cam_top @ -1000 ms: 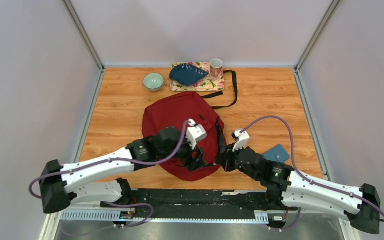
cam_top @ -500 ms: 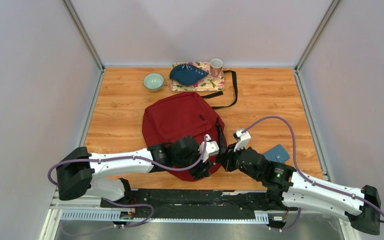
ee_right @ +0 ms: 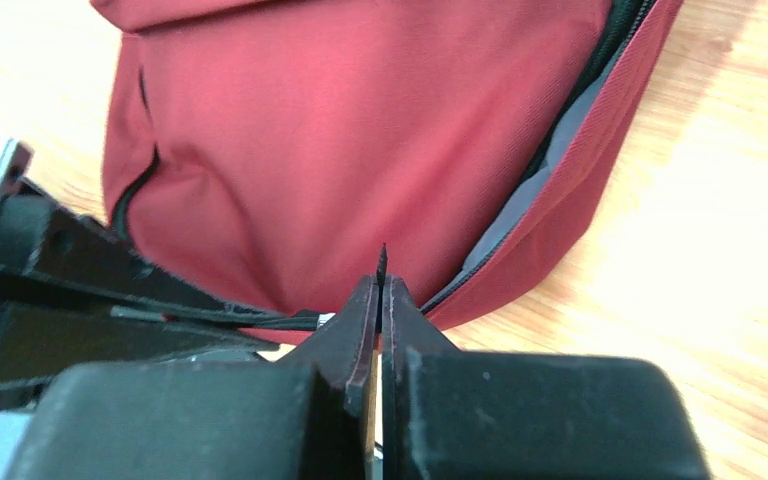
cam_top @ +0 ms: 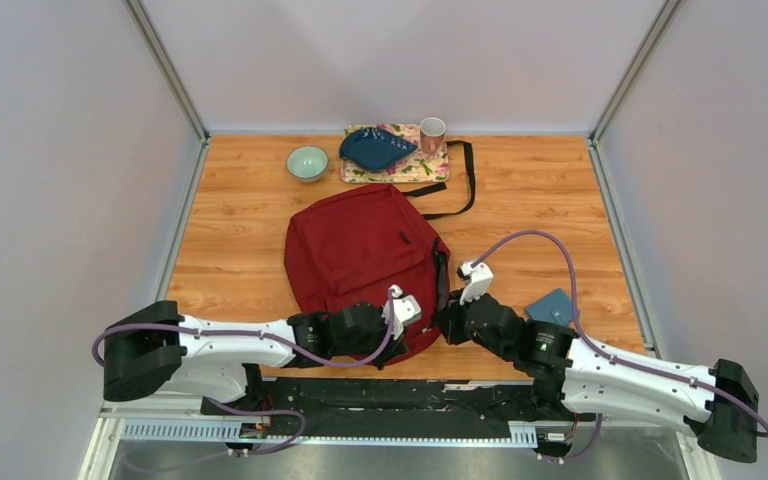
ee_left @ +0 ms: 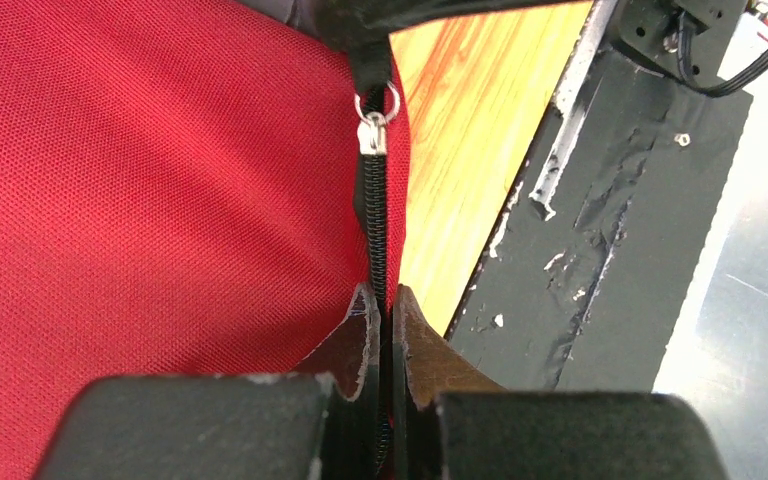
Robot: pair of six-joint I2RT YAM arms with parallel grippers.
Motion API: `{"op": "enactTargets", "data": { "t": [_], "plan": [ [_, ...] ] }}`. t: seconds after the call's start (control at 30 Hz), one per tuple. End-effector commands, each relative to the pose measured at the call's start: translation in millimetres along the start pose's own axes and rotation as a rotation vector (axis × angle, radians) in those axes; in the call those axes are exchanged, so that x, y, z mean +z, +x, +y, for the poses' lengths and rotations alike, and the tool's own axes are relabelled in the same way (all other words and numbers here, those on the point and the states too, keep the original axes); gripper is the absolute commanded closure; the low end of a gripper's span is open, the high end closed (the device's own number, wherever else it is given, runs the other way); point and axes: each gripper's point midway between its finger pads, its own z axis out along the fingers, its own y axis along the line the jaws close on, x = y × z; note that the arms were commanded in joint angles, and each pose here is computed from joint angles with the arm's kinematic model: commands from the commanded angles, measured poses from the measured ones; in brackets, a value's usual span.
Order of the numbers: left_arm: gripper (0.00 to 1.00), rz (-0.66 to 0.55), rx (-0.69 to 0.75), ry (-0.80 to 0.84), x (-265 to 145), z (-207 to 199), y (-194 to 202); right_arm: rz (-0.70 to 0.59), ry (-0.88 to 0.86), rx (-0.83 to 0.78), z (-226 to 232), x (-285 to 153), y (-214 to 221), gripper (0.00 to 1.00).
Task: Pack the student bag
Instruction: Zip the student bag in the student bag.
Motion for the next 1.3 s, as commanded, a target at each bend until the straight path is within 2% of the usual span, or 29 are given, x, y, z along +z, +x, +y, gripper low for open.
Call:
{"op": "enactTargets", "data": {
  "t": [0.0,0.3,0.43,0.57,0.6,0.67,0.7,0.8,0.87,1.0,1.07,1.27],
  "plan": [
    [1.0,0.064,0.02,-0.056,-5.0,-7.1,35.5,-0.109,0.108,-0.015,-9.8,6.8,-35.7,1.0],
    [1.0,0.083,0.018,-0.179,-17.0,4.3,74.2,-0.155,0.2,-0.018,-30.2,20.5,-88.0,1.0],
    [1.0,0.057,-0.011,-0.219,-26.1,15.3,81.2,-0.148,0.238,-0.024,-42.0,26.5,-92.0,1.0],
    [0.98,0.021,-0.055,-0.29,-37.5,32.2,89.9,-0.125,0.152,-0.02,-28.8,29.1,-86.2,1.0],
    [0.81,-0.012,-0.066,-0.295,-40.2,33.0,82.6,-0.123,0.128,-0.017,-24.7,28.5,-85.5,1.0],
    [0.6,-0.055,-0.069,-0.309,-44.3,34.1,70.1,-0.111,0.082,0.0,-18.3,26.9,-80.4,1.0],
    [0.41,-0.1,-0.076,-0.305,-47.6,32.6,57.3,-0.119,0.062,0.004,-15.0,23.4,-81.0,1.0],
    [0.23,-0.215,-0.051,-0.311,-55.8,27.7,14.5,-0.121,0.041,0.016,-14.6,18.1,-76.7,1.0],
    [0.17,-0.283,-0.011,-0.31,-62.1,20.9,-20.0,-0.115,0.04,0.016,-16.3,15.3,-73.0,1.0],
    [0.17,-0.339,0.056,-0.301,-60.5,10.8,-62.3,-0.11,0.028,0.018,-16.8,10.6,-68.7,1.0],
    [0.17,-0.368,0.043,-0.256,-55.6,5.9,-83.1,-0.111,0.02,0.025,-16.3,9.2,-67.4,1.0],
    [0.17,-0.304,0.048,-0.177,-19.8,1.8,-90.7,-0.125,0.012,0.033,-15.4,3.9,-69.9,1.0]
  ]
}}
